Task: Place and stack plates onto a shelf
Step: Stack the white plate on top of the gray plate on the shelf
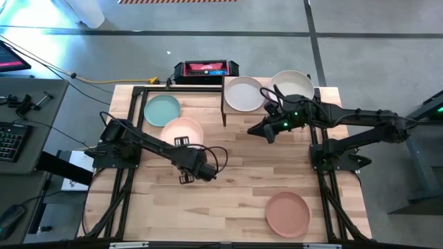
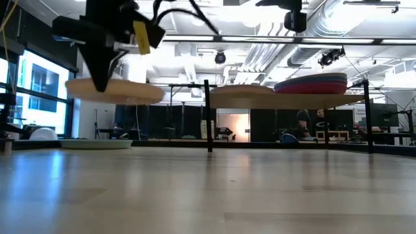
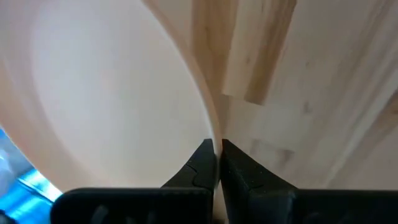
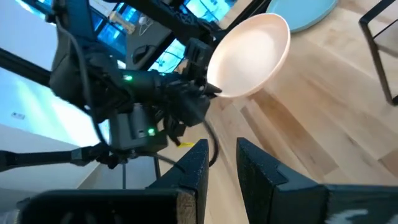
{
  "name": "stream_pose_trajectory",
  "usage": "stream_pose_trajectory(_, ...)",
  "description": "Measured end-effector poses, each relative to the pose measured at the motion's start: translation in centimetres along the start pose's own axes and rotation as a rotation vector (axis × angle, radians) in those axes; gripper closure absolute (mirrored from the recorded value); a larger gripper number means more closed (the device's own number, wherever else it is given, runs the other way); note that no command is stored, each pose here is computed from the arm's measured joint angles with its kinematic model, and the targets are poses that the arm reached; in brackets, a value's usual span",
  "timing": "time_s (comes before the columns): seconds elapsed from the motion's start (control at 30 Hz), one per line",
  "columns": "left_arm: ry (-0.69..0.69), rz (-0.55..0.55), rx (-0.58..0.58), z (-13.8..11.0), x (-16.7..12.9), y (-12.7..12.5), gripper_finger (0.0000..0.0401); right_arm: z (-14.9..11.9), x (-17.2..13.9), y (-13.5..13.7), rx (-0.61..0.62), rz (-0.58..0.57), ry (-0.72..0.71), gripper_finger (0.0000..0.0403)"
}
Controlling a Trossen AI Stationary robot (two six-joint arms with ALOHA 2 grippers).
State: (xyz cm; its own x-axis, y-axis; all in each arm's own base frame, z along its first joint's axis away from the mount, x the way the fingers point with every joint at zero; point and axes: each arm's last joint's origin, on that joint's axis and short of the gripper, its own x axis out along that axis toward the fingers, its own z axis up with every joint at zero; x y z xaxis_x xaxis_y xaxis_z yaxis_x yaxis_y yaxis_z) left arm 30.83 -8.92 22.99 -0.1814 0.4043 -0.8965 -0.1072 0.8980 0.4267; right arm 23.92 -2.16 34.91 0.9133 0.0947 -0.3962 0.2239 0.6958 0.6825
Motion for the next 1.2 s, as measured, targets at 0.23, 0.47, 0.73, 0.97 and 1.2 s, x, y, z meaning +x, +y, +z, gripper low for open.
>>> stream_pose_trajectory(0.23, -0.067, 0.111, 0.251, 0.3, -1.4, 0.8, 0.0400, 1.7, -0.5, -1.3, 0.029, -0.051, -0.115, 0.0339)
stream_pose_trajectory(0.47, -0.134, 0.269, 0.488, 0.9, -2.6, 1.6, 0.0400, 3.5, -1.4, -3.4, 0.039, -0.138, -0.201, 0.0339)
stream_pose_trajectory(0.73, -0.174, 0.351, 0.539, 1.9, -3.9, 3.5, 0.0400, 5.5, -2.2, -3.7, -0.087, -0.096, -0.333, 0.0339)
stream_pose_trajectory(0.97, -0.192, 0.405, 0.548, 2.5, -4.7, 4.9, 0.0399, 7.8, -4.0, -2.6, -0.178, -0.097, -0.436, 0.0338)
stream_pose_trajectory(1.2, -0.232, 0.428, 0.565, 3.1, -5.5, 5.6, 0.0399, 9.6, -4.8, -2.2, -0.253, -0.231, -0.390, 0.0307)
